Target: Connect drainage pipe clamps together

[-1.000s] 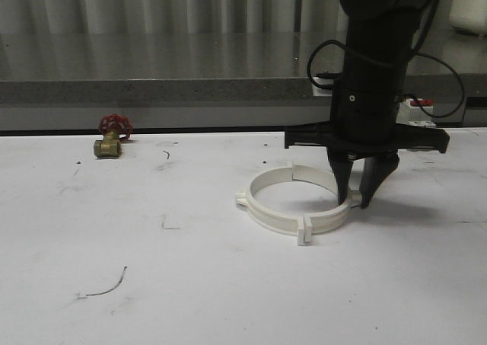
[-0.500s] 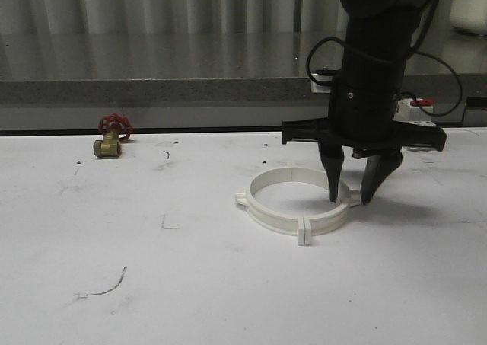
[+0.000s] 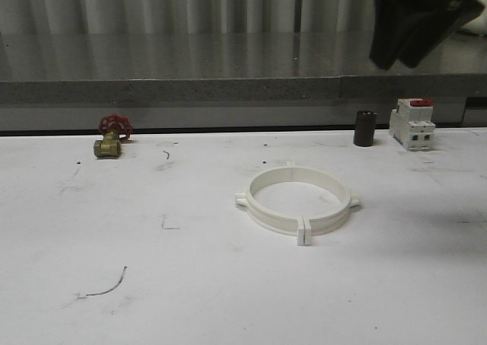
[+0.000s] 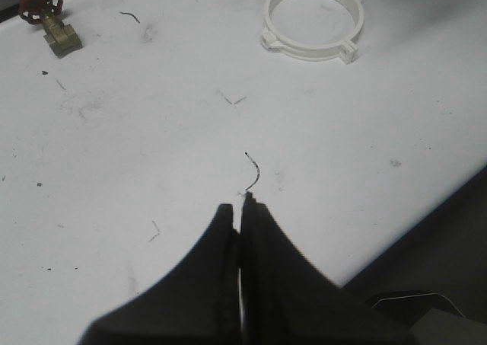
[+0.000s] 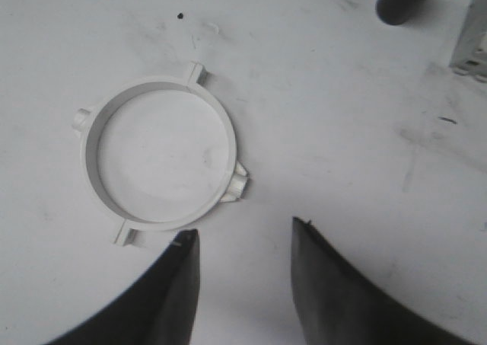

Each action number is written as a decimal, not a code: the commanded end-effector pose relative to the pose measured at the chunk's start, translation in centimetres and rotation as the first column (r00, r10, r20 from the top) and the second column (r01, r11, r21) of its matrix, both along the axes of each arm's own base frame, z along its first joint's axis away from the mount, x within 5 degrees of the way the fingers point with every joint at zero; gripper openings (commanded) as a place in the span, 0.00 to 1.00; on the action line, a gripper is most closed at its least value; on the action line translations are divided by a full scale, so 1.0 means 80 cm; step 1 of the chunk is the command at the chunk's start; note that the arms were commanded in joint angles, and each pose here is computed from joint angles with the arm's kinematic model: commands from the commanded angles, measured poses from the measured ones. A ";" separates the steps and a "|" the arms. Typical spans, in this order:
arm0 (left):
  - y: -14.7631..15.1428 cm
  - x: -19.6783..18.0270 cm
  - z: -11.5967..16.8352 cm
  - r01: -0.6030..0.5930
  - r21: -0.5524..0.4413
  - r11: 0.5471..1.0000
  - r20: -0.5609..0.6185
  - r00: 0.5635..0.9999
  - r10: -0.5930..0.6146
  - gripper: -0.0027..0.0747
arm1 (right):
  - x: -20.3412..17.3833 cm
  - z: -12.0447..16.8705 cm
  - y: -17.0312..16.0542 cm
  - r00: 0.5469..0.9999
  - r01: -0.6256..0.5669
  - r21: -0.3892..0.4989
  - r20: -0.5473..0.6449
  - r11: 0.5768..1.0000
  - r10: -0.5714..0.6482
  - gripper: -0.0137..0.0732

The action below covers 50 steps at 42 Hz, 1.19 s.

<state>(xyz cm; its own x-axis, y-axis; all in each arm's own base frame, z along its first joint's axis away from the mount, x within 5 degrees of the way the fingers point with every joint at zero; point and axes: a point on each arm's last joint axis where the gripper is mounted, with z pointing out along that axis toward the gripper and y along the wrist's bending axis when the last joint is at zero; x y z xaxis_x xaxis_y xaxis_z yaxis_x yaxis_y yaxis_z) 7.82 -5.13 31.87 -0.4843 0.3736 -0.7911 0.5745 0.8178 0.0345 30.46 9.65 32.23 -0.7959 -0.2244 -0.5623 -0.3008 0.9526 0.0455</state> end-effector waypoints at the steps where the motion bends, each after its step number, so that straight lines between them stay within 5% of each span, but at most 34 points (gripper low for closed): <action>1: -0.003 0.003 0.017 0.002 -0.056 0.998 0.072 0.997 0.002 0.01 | -0.039 0.038 -0.022 0.983 0.004 0.049 0.183 0.999 -0.013 0.53; 25: -0.003 0.003 0.017 0.002 -0.056 0.998 0.072 0.997 0.002 0.01 | -0.261 0.008 -0.085 0.875 -0.005 0.119 0.482 0.993 -0.054 0.53; 50: -0.003 0.003 0.017 0.002 -0.056 0.998 0.072 0.997 0.002 0.01 | -0.277 -0.001 -0.089 0.845 -0.010 0.134 0.530 0.991 -0.063 0.53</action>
